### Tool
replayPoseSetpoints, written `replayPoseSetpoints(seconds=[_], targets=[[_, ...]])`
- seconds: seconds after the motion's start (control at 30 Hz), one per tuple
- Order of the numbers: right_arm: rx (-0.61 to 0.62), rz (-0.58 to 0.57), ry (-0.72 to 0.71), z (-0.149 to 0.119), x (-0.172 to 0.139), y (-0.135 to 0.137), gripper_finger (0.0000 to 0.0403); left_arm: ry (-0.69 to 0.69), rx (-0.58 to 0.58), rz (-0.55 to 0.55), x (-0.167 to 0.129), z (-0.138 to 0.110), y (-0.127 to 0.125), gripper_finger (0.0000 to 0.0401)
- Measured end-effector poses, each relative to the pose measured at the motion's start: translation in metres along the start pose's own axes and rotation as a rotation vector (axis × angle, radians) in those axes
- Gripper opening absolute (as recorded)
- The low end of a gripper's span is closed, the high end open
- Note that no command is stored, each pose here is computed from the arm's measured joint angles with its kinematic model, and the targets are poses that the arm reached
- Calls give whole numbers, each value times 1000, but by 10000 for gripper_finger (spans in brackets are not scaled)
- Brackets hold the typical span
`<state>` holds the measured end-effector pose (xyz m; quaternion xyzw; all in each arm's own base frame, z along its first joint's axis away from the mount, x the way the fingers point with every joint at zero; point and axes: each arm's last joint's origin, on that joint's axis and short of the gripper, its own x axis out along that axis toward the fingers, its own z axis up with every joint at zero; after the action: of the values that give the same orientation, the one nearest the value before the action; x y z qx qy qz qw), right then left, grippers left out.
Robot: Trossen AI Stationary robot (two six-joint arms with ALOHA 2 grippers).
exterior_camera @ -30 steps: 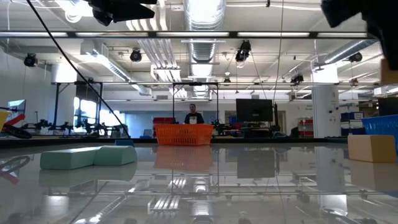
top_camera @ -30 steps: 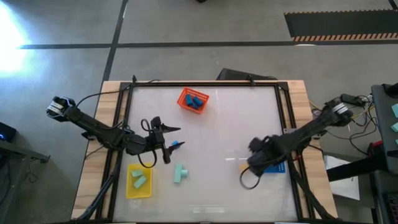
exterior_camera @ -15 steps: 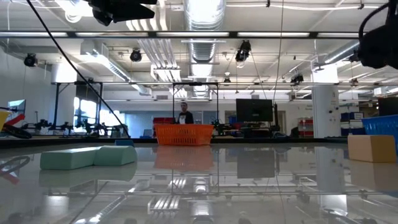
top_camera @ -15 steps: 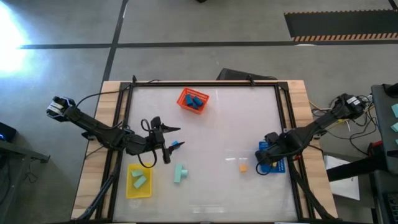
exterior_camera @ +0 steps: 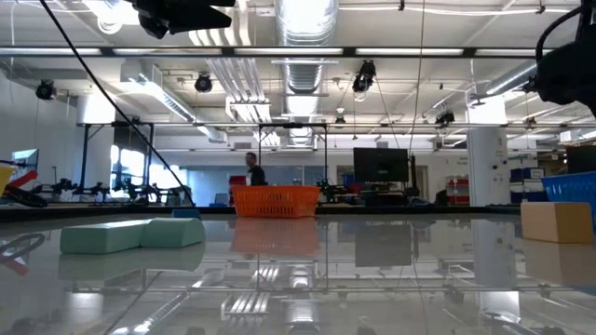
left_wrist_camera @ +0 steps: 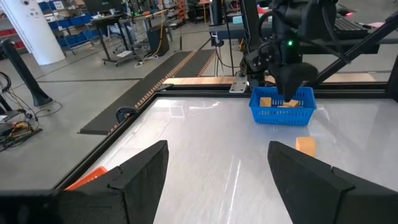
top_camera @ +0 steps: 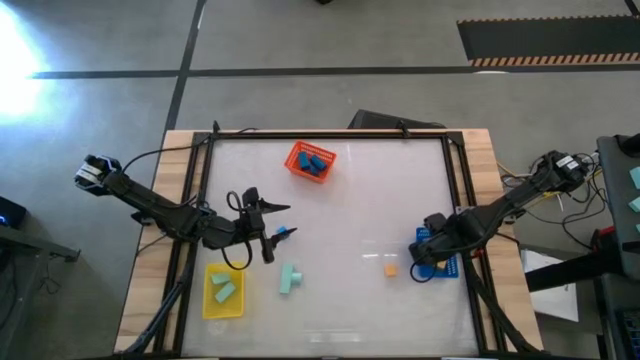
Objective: Sort & place blocks by color
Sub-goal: Put the blue block into the orange bin
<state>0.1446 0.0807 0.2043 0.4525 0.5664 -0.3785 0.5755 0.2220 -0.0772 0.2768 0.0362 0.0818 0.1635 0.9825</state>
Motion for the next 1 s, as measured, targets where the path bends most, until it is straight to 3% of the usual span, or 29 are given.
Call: replayPoseSetpoints(seconds=[0.17, 0.37, 0.7, 1.0], targets=[[-36, 64, -58, 0, -13, 10, 214, 0, 0, 0, 0, 0, 0, 260], [-163, 134, -267, 2, -30, 29, 205, 7, 1, 0, 0, -1, 0, 260], [-604, 150, -854, 7, -47, 83, 200, 11, -25, 1, 0, -2, 0, 260], [-960, 302, -1061, 19, -68, 123, 200, 186, -114, 35, 13, -31, -8, 260]])
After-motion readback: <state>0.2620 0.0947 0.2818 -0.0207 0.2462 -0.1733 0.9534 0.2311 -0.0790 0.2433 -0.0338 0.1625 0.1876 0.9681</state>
